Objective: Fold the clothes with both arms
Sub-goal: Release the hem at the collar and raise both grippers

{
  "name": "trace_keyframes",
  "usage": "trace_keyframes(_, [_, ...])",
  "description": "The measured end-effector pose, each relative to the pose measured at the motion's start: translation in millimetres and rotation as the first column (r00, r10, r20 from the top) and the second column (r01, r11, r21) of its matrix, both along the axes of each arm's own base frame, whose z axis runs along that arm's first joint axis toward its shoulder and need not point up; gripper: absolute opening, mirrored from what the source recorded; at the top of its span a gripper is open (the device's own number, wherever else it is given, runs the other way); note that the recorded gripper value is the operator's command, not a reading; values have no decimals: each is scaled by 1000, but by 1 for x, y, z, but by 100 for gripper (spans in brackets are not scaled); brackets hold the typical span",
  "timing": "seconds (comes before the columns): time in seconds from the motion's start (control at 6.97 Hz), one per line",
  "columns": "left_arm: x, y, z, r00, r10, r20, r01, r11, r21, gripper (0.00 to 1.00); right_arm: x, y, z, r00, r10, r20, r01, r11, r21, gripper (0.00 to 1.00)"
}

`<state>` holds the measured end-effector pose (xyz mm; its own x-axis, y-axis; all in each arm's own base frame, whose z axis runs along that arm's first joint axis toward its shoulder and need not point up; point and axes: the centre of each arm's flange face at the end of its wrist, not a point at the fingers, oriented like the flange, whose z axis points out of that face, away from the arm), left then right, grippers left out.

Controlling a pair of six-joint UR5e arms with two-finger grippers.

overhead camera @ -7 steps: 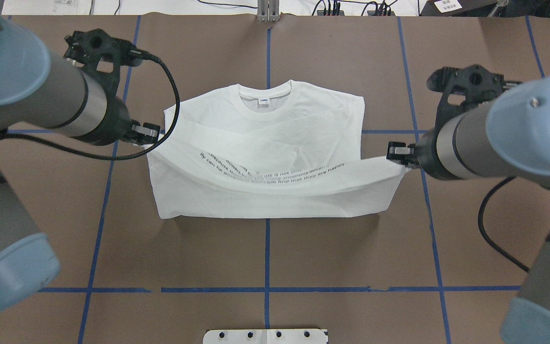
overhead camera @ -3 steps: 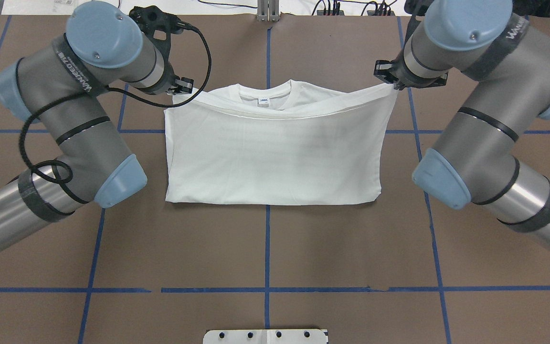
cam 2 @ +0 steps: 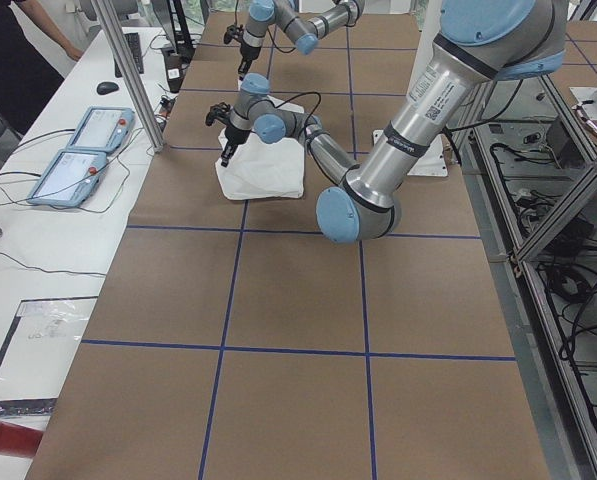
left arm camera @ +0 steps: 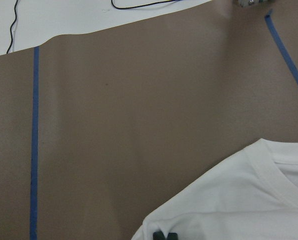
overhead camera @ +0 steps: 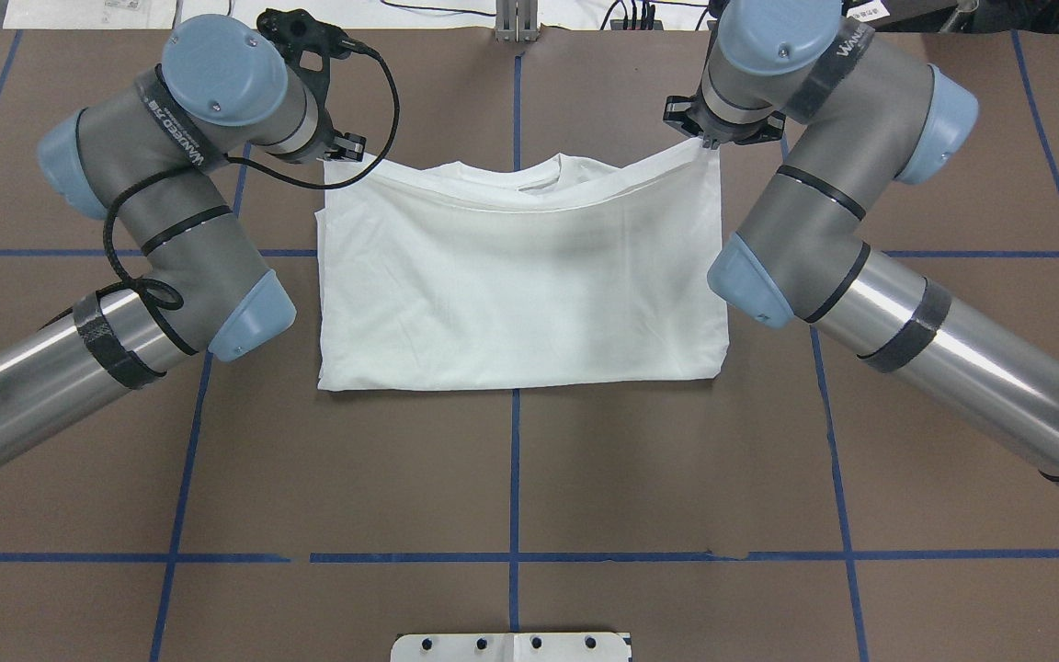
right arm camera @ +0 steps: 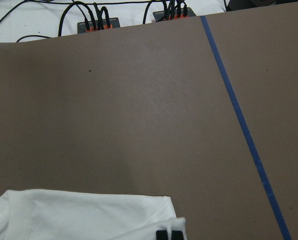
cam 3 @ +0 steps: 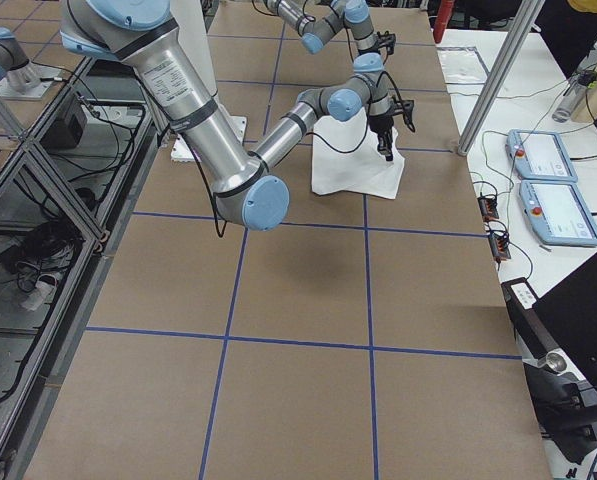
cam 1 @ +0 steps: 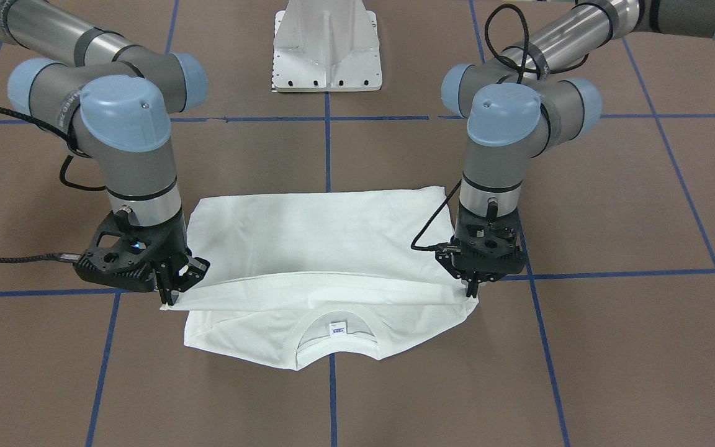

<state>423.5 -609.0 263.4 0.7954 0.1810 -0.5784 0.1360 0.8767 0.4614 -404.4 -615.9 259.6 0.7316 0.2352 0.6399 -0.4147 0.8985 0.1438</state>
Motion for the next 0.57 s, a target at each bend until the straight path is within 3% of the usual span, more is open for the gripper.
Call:
trace_keyframes(0.14, [0,-7,9,1000,3,16,-3,1000,1,98,-10,-7,9,1000,-5,-13,5,1000,-5,83])
trace_keyframes(0.29, [2,-11,18,1000,6,21,-6,1000,3,100,-17,-11,17,1000,-10,-28,9,1000,-12,100])
trace_keyframes(0.57, [0,-7,27,999,36,-13,-36,998,50,100,-22,-16,18,999,-16,-33,15,1000,-17,100])
